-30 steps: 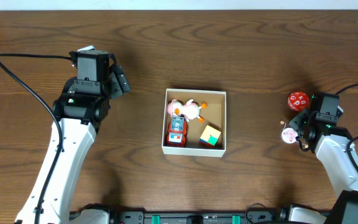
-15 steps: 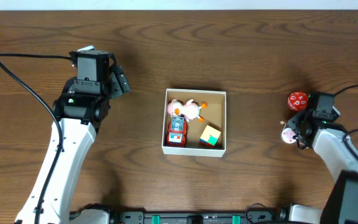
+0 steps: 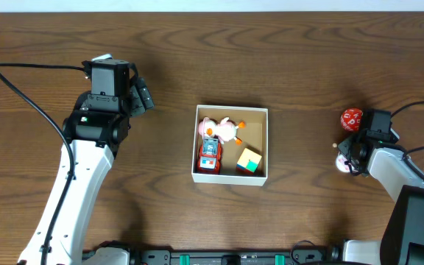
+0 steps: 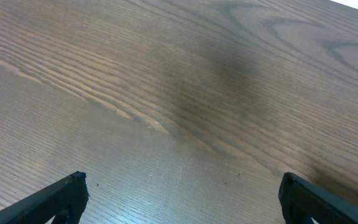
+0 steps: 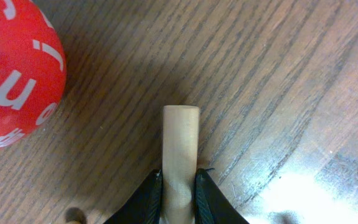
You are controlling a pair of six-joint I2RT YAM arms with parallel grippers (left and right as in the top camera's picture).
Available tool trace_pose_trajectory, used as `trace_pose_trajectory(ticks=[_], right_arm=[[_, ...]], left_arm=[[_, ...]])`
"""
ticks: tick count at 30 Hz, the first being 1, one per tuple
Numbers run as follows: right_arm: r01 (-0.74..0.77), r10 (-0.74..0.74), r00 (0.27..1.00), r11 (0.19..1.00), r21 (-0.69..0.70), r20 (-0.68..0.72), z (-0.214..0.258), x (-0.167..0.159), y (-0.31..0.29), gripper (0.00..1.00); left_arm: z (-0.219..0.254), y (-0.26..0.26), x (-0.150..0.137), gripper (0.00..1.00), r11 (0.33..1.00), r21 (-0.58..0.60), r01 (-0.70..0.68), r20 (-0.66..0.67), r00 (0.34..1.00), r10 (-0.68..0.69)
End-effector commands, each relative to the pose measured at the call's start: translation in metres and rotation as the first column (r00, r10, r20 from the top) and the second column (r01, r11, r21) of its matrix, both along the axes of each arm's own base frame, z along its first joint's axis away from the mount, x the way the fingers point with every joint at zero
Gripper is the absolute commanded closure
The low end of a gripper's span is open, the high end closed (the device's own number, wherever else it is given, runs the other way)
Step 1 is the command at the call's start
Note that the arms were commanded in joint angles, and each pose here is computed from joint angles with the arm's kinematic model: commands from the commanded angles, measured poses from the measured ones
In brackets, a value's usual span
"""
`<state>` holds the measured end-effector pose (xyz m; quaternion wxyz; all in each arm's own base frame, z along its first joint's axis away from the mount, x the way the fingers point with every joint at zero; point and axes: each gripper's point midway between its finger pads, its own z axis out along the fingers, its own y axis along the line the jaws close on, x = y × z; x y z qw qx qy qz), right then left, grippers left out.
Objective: Pack container
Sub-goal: 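Grasp the white stick toy by its stick with the right gripper, then lift the stick toy and carry it over the box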
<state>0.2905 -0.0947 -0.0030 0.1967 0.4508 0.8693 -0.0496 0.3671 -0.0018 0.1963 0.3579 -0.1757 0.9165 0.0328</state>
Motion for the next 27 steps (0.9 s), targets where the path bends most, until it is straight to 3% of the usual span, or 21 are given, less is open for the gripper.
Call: trace_pose_trajectory(ticks=[1,9,17,24,27], right_arm=[[0.001,-0.001,1.0,1.0,-0.002,-0.028,-0.007,-0.005,0.002,0.83],[-0.054,0.054,0.998,0.998,-0.019,-0.038,-0.004,-0.004,0.002,0.83],[-0.178,0.182,0.983,0.981,-0.079,0.037,0.033,0.008,0.013,0.85],[-0.329,0.349,0.923,0.934,-0.137,0.163,0.08,0.022,0.057,0.87],[-0.445,0.476,0.851,0.878,-0.178,0.223,0.102,0.029,0.088,0.89]], left_arm=[[0.016,0.003,0.003,0.02,1.0,-0.005,-0.021,0.043,0.999,0.021],[0.016,0.003,0.003,0.02,1.0,-0.005,-0.021,0.043,0.999,0.021],[0.016,0.003,0.003,0.02,1.0,-0.005,-0.021,0.043,0.999,0.021],[0.016,0.003,0.003,0.02,1.0,-0.005,-0.021,0.043,0.999,0.021],[0.016,0.003,0.003,0.02,1.0,-0.005,-0.021,0.043,0.999,0.021]])
